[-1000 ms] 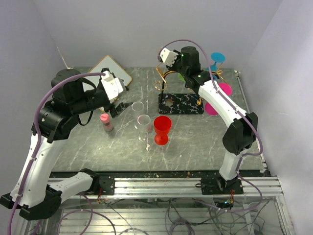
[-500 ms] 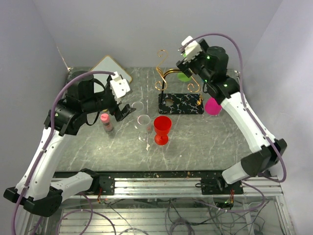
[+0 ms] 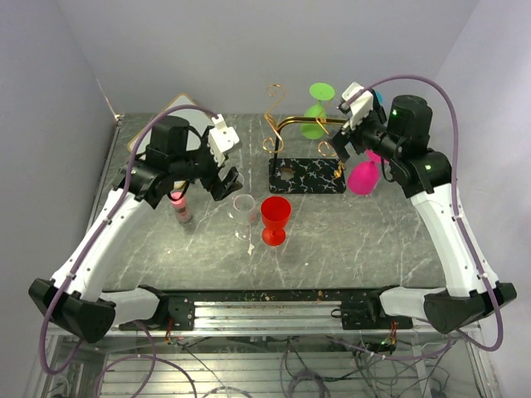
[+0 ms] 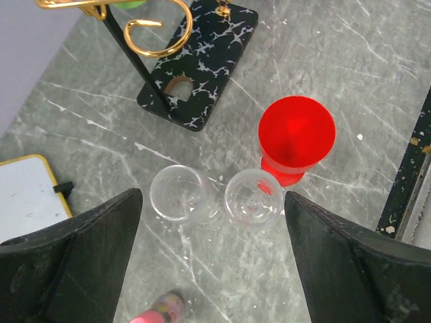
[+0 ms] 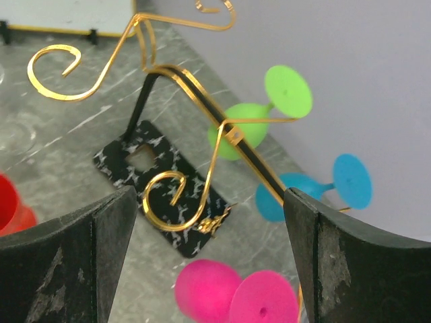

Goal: Place the wine glass upside down on the wine glass rack

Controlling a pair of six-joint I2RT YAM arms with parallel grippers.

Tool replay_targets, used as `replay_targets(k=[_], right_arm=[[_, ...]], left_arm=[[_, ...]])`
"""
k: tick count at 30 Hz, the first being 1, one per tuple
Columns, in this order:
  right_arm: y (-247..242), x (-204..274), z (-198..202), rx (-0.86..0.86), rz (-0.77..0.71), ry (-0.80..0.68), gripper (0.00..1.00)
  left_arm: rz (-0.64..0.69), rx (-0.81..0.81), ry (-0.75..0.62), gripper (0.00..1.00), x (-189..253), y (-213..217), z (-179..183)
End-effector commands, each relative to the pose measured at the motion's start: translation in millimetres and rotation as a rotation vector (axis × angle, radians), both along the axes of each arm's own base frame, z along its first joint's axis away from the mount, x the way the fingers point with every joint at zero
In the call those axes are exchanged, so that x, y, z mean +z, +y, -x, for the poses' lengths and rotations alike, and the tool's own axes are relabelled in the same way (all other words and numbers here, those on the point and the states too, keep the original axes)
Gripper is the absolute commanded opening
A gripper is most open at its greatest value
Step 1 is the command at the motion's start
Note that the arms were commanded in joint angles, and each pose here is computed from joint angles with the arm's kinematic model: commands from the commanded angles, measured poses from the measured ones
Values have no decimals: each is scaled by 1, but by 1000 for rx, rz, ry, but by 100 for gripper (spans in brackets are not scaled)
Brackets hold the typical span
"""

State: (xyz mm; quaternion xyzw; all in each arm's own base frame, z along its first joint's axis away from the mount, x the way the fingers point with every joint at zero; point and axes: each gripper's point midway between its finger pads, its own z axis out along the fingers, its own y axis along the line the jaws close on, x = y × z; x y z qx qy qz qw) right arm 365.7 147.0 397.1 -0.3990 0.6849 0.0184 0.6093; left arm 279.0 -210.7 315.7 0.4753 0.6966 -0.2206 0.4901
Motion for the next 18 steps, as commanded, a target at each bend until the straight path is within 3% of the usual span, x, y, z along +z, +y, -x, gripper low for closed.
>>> replay_targets(k=[1, 18], right_arm=[[2, -25, 31, 140, -31, 123, 89], [-33, -24, 32, 93, -121, 156, 88]], left_arm=[[69, -63, 31, 97, 1, -23, -1], [-221, -187, 45, 90, -62, -108, -1]])
